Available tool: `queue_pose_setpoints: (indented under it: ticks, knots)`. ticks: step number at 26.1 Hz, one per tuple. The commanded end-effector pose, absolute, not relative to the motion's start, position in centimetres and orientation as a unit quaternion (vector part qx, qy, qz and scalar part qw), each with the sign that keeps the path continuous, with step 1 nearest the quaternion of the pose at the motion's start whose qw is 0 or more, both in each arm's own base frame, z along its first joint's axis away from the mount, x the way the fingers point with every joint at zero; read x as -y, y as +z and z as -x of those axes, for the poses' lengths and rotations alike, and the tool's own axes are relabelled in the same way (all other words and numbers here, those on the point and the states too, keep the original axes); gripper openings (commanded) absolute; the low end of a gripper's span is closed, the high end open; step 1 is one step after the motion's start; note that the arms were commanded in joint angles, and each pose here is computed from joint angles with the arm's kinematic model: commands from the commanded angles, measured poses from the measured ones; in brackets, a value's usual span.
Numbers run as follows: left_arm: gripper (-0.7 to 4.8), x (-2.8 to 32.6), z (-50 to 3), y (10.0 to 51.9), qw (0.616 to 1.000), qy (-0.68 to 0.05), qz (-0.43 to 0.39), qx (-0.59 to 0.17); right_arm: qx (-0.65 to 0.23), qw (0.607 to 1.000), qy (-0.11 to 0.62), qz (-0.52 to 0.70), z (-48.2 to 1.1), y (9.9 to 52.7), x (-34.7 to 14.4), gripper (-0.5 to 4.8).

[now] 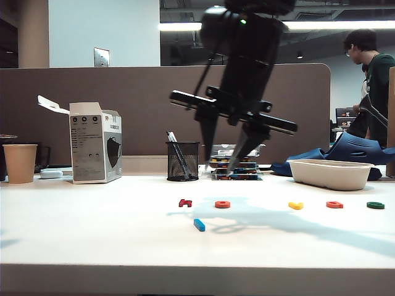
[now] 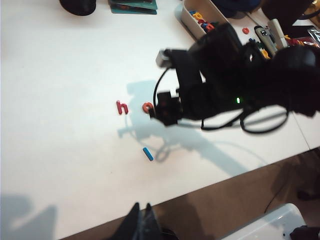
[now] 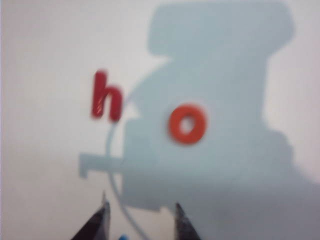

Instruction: Select the appropriate letters from the row of letter magnets placed on the table to arrange into the word "love".

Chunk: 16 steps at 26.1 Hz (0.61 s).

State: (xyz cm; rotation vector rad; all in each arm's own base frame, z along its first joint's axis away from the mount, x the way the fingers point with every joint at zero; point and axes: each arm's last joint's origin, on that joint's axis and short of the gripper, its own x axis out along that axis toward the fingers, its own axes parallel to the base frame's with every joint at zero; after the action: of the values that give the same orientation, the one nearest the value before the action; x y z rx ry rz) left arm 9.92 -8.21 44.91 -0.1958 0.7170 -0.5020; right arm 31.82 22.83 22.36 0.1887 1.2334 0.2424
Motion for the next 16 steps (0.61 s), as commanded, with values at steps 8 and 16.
queue_pose_setpoints:
  ticks: [8, 16]
  knots:
    - [-0.05, 8.1, -9.8, 45.1, 0.902, -0.247, 0.095, -0.341, -0.564, 0.816, 0.127, -0.02, -36.1, 20.8, -23.0, 1.63]
    - [-0.05, 8.1, -9.8, 45.1, 0.902, -0.247, 0.095, -0.341, -0.585, 0.803, 0.112, -0.005, -36.8, 19.9, -23.4, 1.26]
